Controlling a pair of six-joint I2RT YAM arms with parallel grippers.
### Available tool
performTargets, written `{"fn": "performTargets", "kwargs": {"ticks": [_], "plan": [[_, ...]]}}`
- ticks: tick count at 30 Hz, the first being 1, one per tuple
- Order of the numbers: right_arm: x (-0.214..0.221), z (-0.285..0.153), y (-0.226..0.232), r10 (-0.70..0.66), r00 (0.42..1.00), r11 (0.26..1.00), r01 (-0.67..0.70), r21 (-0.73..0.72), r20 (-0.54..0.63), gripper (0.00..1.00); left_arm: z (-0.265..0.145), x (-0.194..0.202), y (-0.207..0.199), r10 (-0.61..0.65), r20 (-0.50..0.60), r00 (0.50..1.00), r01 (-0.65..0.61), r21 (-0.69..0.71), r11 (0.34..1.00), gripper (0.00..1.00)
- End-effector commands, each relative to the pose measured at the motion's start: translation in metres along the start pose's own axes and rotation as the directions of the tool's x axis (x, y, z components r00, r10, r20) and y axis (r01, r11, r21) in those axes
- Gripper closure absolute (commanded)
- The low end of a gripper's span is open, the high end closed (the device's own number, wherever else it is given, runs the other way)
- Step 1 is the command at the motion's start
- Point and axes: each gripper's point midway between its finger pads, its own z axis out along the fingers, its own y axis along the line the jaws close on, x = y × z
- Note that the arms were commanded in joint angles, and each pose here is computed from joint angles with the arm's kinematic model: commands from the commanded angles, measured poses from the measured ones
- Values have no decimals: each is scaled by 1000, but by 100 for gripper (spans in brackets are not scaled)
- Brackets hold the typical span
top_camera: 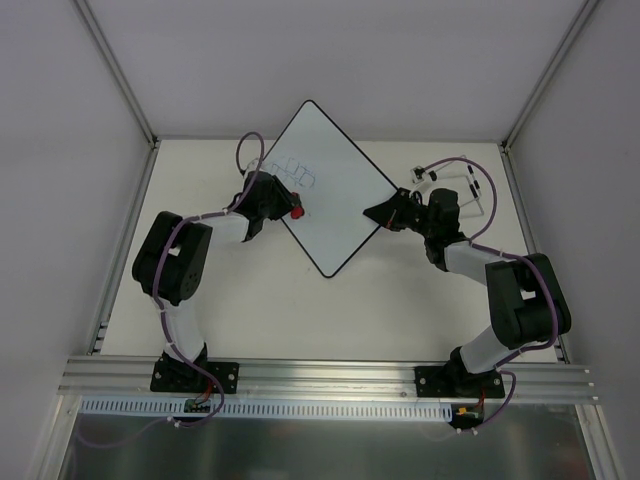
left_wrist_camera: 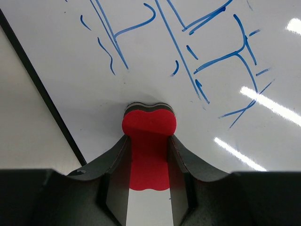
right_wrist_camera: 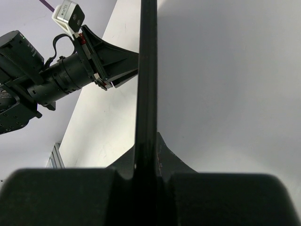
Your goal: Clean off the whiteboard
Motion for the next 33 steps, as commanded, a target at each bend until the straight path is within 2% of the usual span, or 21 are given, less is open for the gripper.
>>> {"fn": "performTargets", "kwargs": {"ticks": [1, 5, 10, 16, 19, 23, 26, 30, 33], "plan": [[15, -10, 90, -168, 982, 917, 122, -381, -91, 100, -4, 79, 8, 34, -211, 977, -44, -43, 998, 100], [13, -7, 90, -165, 982, 916, 118, -383, -92, 100, -11, 106, -17, 56, -248, 967, -58, -2, 998, 100], [13, -6, 91, -162, 982, 916, 114, -386, -94, 100, -18, 134, -25, 37, -294, 955, -38, 3, 999, 100], [14, -4, 88, -156, 983, 917, 107, -384, -98, 99, -23, 141, -36, 41, -306, 951, -35, 25, 999, 100], [13, -3, 89, -155, 983, 916, 107, -387, -96, 99, -24, 137, -26, 30, -279, 960, -34, -9, 999, 100], [14, -4, 88, -152, 983, 917, 103, -386, -99, 100, -24, 124, 13, -105, -252, 962, 76, -124, 989, 100], [15, -4, 86, -149, 983, 918, 98, -384, -104, 100, -26, 114, 39, -148, -216, 965, 109, -185, 977, 100], [18, -4, 86, -150, 982, 917, 96, -387, -112, 100, -29, 82, 65, -220, -140, 965, 184, -232, 955, 100], [18, -3, 86, -152, 982, 916, 96, -390, -115, 100, -28, 65, 66, -204, -107, 973, 176, -226, 958, 100]]}}
